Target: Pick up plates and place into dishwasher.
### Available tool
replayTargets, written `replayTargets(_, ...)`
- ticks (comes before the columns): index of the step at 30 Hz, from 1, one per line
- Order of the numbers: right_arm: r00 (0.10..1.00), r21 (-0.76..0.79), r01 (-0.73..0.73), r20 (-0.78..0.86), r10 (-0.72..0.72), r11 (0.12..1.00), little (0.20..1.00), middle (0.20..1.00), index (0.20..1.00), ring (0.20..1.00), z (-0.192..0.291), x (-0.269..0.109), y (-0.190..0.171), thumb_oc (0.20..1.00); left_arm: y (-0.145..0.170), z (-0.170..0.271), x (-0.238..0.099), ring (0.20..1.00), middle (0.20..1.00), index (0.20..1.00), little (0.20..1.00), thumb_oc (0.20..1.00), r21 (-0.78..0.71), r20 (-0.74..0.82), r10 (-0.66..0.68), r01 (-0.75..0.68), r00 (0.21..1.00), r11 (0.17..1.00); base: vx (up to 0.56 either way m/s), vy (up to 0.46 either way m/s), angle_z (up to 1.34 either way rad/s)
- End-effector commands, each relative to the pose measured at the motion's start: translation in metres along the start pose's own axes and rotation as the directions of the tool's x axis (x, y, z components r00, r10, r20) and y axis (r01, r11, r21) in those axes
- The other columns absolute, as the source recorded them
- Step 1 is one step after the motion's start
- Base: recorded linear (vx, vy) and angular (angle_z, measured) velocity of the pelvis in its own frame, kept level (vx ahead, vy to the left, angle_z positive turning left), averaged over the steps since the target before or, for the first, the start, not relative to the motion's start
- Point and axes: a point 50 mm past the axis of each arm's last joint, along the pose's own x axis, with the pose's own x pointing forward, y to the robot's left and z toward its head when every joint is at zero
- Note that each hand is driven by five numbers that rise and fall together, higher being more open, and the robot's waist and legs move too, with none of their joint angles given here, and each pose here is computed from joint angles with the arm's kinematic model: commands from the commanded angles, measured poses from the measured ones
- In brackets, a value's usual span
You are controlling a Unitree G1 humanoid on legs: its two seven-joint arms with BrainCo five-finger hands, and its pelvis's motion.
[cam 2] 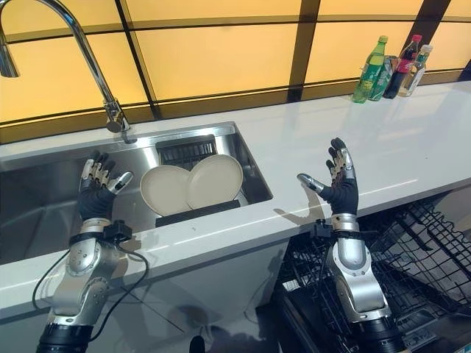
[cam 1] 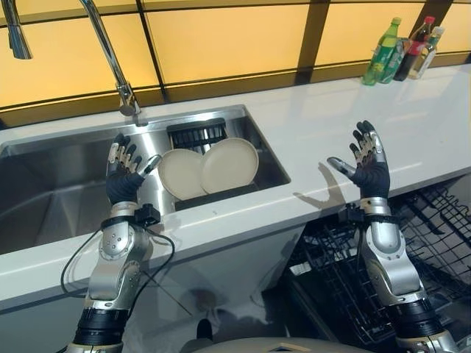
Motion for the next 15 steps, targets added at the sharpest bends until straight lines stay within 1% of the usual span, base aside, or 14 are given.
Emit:
replayTargets(1,0.99,0.006,-0.012,0.139,0.011,1.0,1.0,1.0,1.0,1.0,0.029,0.015,-0.002,1.0,-0.001,0.036,0.027,1.0,1.0,1.0,1.0,1.0,0.108,0.2,-0.04,0.019,0.979,0.994,0.05,0.058,-0.08)
replayTargets(5,0.991,0.008,-0.011,0.135,0.01,1.0,1.0,1.0,1.0,1.0,0.027,0.019,0.002,1.0,0.004,0.048,0.036,1.0,1.0,1.0,1.0,1.0,0.181,0.286,-0.015,-0.039,0.958,0.983,0.09,0.136,-0.24)
replayTargets(9,0.995,0.009,-0.027,0.099,0.026,1.0,1.0,1.0,1.0,1.0,0.024,0.015,-0.001,1.0,0.007,0.066,0.049,1.0,1.0,1.0,1.0,1.0,0.256,0.36,0.009,-0.109,0.933,0.96,0.15,0.137,-0.16)
replayTargets(15,0.997,0.01,-0.037,0.064,0.036,0.999,1.0,1.0,1.0,1.0,0.02,0.012,0.003,1.0,0.007,0.082,0.063,1.0,1.0,1.0,1.0,1.0,0.376,0.403,-0.05,-0.116,0.914,0.919,0.15,0.098,-0.2)
